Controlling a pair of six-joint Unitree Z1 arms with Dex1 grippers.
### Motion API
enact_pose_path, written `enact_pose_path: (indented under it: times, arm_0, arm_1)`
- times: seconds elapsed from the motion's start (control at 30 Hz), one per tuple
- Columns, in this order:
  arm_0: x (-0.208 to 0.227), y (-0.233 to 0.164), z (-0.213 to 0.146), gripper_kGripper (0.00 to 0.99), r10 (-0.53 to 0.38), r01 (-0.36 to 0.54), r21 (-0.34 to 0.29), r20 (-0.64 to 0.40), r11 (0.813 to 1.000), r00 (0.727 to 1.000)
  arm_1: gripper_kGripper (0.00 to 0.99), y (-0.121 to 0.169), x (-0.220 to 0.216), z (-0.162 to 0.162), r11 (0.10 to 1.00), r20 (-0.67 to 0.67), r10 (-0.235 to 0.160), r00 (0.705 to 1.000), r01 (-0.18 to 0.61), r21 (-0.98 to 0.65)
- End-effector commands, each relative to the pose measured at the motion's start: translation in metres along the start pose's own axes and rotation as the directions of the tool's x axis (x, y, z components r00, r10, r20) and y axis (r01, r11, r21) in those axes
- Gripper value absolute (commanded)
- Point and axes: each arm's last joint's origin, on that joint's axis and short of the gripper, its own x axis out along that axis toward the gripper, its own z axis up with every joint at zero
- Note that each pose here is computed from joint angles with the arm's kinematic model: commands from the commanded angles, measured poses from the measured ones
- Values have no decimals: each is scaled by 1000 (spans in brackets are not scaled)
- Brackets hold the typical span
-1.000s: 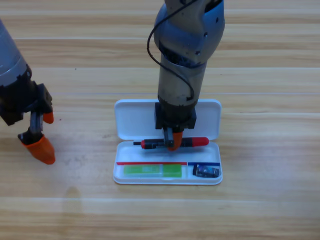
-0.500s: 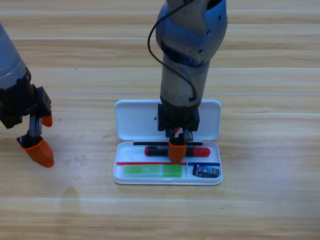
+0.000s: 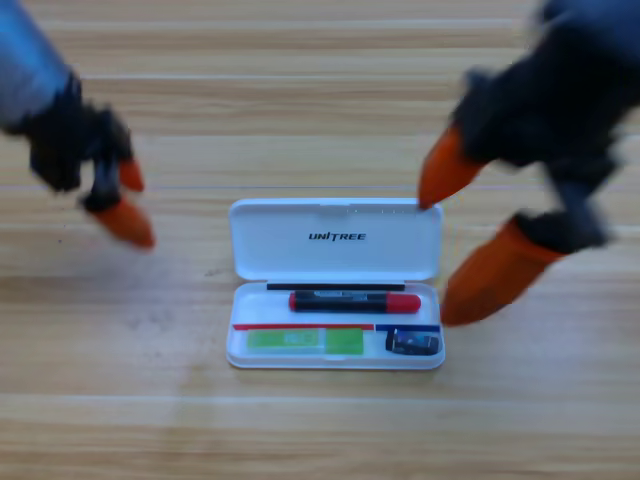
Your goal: Clean up eraser and pencils
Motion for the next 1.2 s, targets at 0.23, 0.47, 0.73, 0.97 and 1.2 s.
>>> enact_pose_path:
  times: [0.23, 0.47, 0.73, 0.97, 1.2]
  arm_0:
    - [49, 84, -1, 0, -114, 124, -30, 237, 992, 965]
    - [109, 122, 1, 0, -266, 303, -47, 364, 952, 893]
    - [167, 149, 25, 0, -479, 521, -16, 368, 853, 797]
    - [185, 129, 45, 0, -588, 613, 35, 334, 789, 737]
    - [173, 99, 60, 0, -637, 649, 71, 296, 758, 712]
  arm_1:
    - [990, 17, -12, -25, 995, 210, -19, 977, -1, 97]
    - [990, 31, -26, -44, 992, 264, -110, 958, 88, 93]
    - [990, 37, -34, -48, 991, 280, -118, 953, 96, 89]
    - [990, 37, -32, -49, 991, 277, -118, 954, 97, 89]
    - [990, 38, -33, -50, 991, 280, -118, 953, 96, 89]
